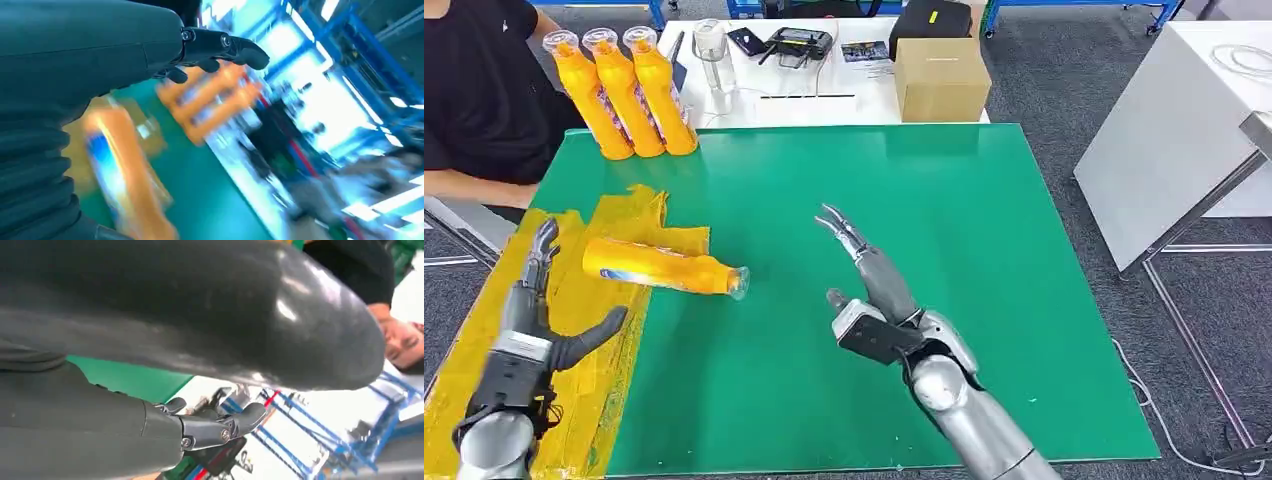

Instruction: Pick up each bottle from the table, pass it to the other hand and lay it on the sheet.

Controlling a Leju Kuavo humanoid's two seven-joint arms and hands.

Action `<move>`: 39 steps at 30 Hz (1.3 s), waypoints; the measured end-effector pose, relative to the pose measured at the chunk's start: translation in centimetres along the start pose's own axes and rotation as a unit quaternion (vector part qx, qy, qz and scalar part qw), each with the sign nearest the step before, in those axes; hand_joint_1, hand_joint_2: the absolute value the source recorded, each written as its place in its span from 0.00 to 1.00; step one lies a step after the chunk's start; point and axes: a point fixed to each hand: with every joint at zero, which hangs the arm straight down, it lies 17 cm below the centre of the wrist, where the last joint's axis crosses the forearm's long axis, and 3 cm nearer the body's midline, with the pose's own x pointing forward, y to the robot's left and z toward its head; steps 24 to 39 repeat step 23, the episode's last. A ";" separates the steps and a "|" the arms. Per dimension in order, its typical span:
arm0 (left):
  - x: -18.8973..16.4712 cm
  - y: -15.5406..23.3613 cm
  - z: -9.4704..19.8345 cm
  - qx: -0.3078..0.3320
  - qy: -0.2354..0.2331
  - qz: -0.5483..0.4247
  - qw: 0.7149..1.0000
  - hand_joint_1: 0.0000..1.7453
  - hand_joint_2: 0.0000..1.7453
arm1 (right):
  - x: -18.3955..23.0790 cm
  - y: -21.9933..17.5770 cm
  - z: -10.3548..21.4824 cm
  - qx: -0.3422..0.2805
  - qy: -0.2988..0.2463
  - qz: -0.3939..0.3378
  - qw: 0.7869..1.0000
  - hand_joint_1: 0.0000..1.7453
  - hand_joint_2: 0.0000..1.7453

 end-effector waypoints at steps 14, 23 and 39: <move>5.5 -5.8 -1.7 -0.028 -0.037 0.159 0.986 0.00 0.00 | 3.3 0.1 -0.6 -0.053 -0.022 0.002 0.998 0.00 0.00; 8.2 -7.7 -2.0 -0.028 -0.054 0.284 0.957 0.00 0.00 | 4.5 -0.2 -0.6 -0.086 -0.028 0.010 0.996 0.00 0.00; 8.2 -7.7 -2.0 -0.028 -0.054 0.284 0.957 0.00 0.00 | 4.5 -0.2 -0.6 -0.086 -0.028 0.010 0.996 0.00 0.00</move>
